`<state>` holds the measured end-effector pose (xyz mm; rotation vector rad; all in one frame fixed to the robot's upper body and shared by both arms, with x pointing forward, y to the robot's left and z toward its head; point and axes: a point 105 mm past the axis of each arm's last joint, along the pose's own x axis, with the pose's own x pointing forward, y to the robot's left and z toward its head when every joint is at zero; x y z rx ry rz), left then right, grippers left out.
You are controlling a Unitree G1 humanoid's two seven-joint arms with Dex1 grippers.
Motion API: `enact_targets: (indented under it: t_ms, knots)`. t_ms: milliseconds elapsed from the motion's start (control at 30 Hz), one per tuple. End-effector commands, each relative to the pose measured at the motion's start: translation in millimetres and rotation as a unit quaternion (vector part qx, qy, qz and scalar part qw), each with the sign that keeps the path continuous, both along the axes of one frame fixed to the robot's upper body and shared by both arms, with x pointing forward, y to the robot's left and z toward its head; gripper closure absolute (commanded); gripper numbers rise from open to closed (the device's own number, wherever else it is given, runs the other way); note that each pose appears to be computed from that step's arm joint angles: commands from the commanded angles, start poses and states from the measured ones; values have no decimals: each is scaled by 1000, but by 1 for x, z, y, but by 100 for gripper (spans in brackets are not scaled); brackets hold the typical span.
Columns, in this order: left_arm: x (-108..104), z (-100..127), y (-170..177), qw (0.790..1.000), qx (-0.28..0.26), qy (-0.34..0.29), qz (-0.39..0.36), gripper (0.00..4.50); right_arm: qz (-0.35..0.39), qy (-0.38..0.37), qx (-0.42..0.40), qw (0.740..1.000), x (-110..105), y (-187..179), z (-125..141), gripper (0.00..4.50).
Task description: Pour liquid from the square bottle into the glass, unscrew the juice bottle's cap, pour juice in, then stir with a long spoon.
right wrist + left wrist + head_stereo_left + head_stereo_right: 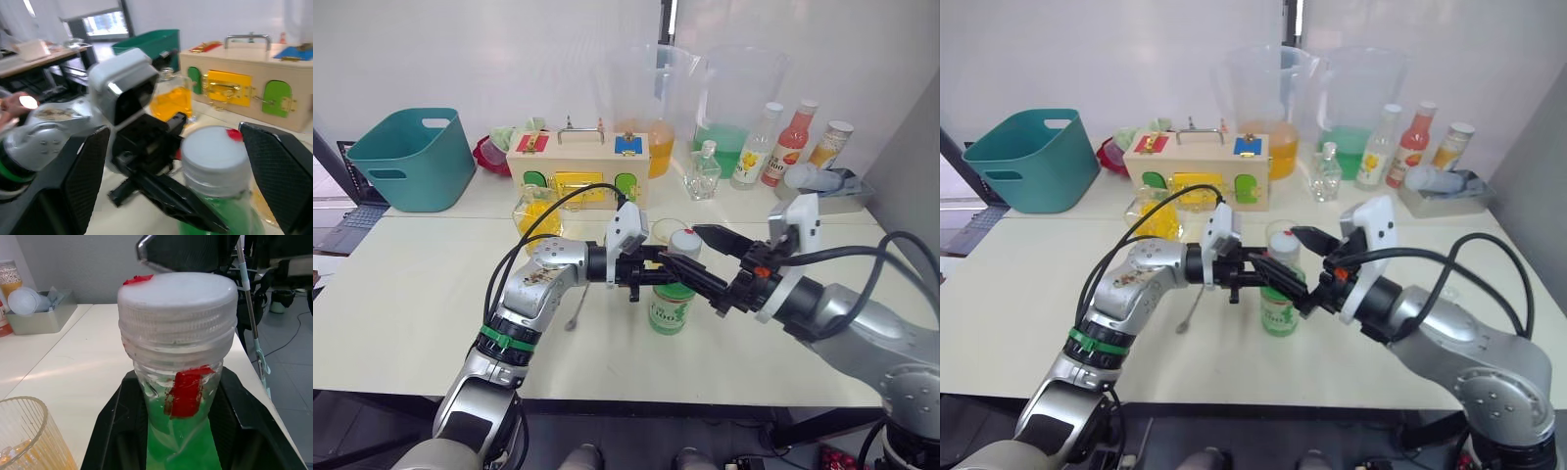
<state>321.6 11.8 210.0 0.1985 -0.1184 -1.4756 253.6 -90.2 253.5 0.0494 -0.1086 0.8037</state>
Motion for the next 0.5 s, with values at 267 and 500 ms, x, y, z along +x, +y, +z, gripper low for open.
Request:
enact_targets:
  t_ms: [267, 500]
  knots:
    - [-3, 5, -1, 1000, -1, -15, -3, 324, -89, -42, -12, 995, 4, 0, -1, 3]
    - [-6, 3, 0, 1000, 7, -19, -13, 324, -109, -41, -35, 993, 8, -2, -4, 3]
